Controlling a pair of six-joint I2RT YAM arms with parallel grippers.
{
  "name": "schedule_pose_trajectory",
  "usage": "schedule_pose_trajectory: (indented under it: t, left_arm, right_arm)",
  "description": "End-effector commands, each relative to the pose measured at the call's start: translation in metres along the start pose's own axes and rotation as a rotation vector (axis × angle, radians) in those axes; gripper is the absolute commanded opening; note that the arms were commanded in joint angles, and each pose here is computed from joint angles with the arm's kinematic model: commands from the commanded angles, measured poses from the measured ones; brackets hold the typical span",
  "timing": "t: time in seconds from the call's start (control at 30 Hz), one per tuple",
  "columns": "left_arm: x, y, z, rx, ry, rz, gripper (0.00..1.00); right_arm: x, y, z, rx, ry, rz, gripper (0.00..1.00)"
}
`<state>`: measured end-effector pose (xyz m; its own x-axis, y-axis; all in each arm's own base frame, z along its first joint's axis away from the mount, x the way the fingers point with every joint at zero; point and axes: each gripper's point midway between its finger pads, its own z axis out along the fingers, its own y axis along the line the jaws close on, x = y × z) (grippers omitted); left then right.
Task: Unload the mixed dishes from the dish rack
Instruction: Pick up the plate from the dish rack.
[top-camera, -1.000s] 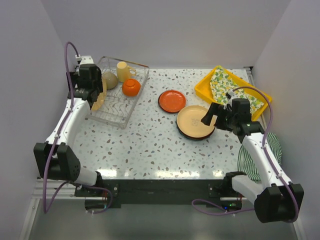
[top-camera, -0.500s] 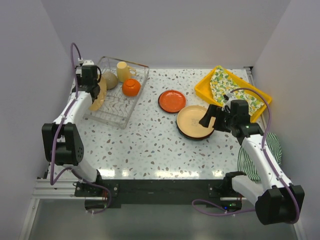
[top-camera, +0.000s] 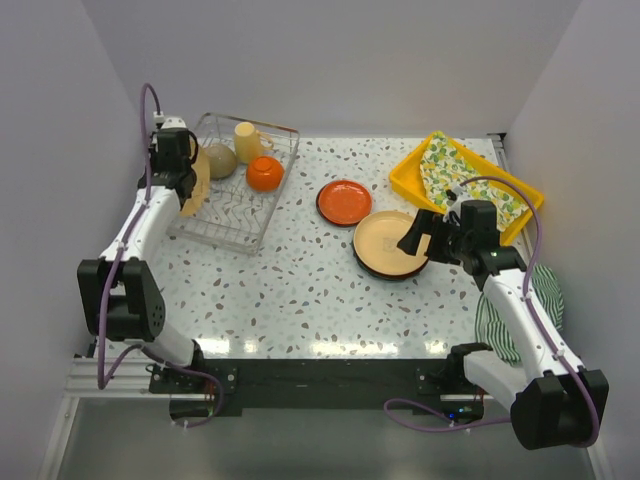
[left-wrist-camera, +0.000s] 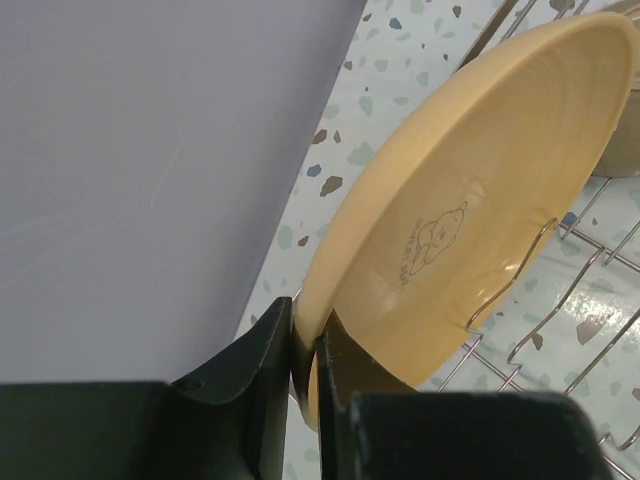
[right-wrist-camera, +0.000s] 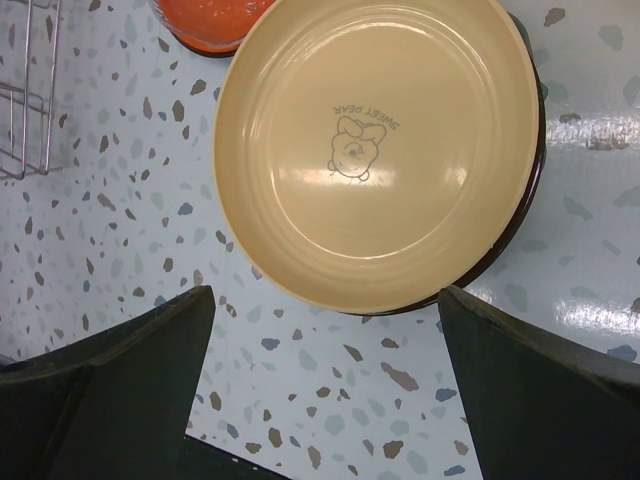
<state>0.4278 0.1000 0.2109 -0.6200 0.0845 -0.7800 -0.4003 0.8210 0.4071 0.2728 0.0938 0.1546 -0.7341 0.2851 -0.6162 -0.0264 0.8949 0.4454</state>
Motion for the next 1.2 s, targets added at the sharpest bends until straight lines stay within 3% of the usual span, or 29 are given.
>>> schedule_pose_trajectory:
  t: [0.0, 0.3, 0.5, 0.8, 1.17]
  left_arm:
    - [-0.050, 0.027, -0.031, -0.053, -0.171, -0.109, 0.06]
    - [-0.072, 0.045, -0.067, -0.151, -0.236, -0.049, 0.02]
    - [-0.093, 0.050, -0.100, -0.124, -0.309, -0.060, 0.00]
    - [-0.105, 0.006, -0.145, 0.262, -0.356, -0.158, 0.00]
    - [-0.053, -0.101, -0.199, 0.895, -0.143, -0.240, 0.00]
  right_arm:
    - [-0.008, 0.010, -0.004, -0.042, -0.035, -0.014, 0.98]
    - [-0.009, 0.011, -0.004, -0.045, -0.034, -0.007, 0.98]
    - [-0.013, 0.015, -0.005, -0.059, -0.039, -0.010, 0.98]
    - [-0.018, 0.026, -0.006, -0.102, -0.047, -0.005, 0.98]
    - [-0.034, 0.056, -0.014, -0.189, -0.097, -0.013, 0.98]
